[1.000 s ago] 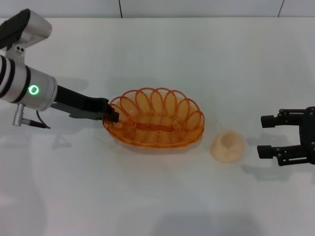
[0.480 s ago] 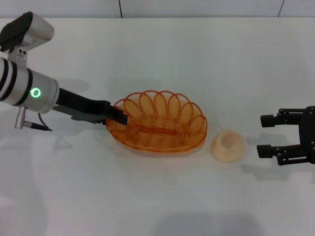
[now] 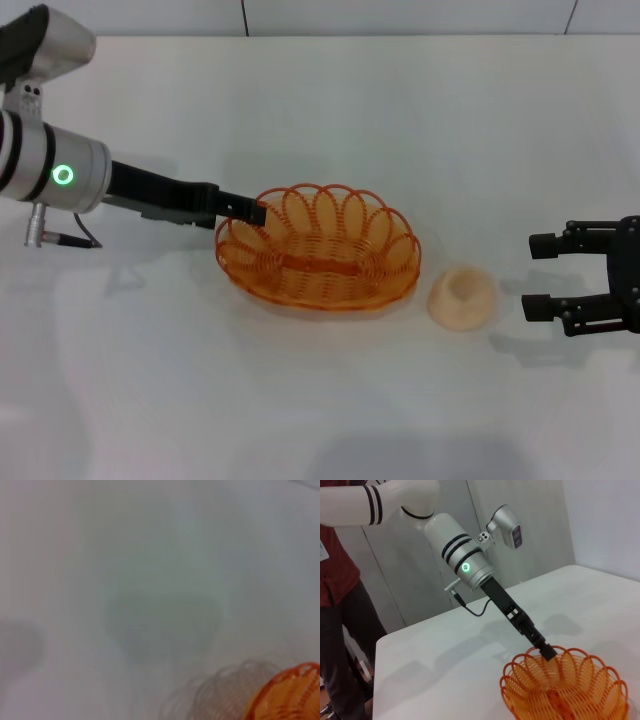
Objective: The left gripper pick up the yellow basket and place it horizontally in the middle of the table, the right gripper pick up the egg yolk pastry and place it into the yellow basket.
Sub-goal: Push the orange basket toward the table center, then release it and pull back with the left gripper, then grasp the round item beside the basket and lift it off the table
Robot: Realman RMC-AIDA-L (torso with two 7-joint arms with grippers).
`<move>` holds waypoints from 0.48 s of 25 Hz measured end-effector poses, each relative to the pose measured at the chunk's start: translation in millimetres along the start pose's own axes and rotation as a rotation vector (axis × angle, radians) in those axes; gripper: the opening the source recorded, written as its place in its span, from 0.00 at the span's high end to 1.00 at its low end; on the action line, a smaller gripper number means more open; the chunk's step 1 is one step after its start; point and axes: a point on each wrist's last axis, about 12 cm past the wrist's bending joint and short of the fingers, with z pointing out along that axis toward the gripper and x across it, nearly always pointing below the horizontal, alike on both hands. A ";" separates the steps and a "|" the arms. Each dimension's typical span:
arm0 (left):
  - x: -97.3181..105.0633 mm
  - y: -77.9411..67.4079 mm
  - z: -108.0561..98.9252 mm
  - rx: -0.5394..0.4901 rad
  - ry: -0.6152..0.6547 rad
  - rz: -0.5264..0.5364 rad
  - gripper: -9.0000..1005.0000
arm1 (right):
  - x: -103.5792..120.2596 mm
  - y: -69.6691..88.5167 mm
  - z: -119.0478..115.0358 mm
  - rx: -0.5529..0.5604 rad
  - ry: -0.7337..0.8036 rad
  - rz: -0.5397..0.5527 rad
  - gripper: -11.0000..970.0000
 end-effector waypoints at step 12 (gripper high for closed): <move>-12.1 -5.1 -21.0 0.084 -0.149 0.103 0.12 | -0.4 -0.7 0.4 0.002 0.002 0.003 0.22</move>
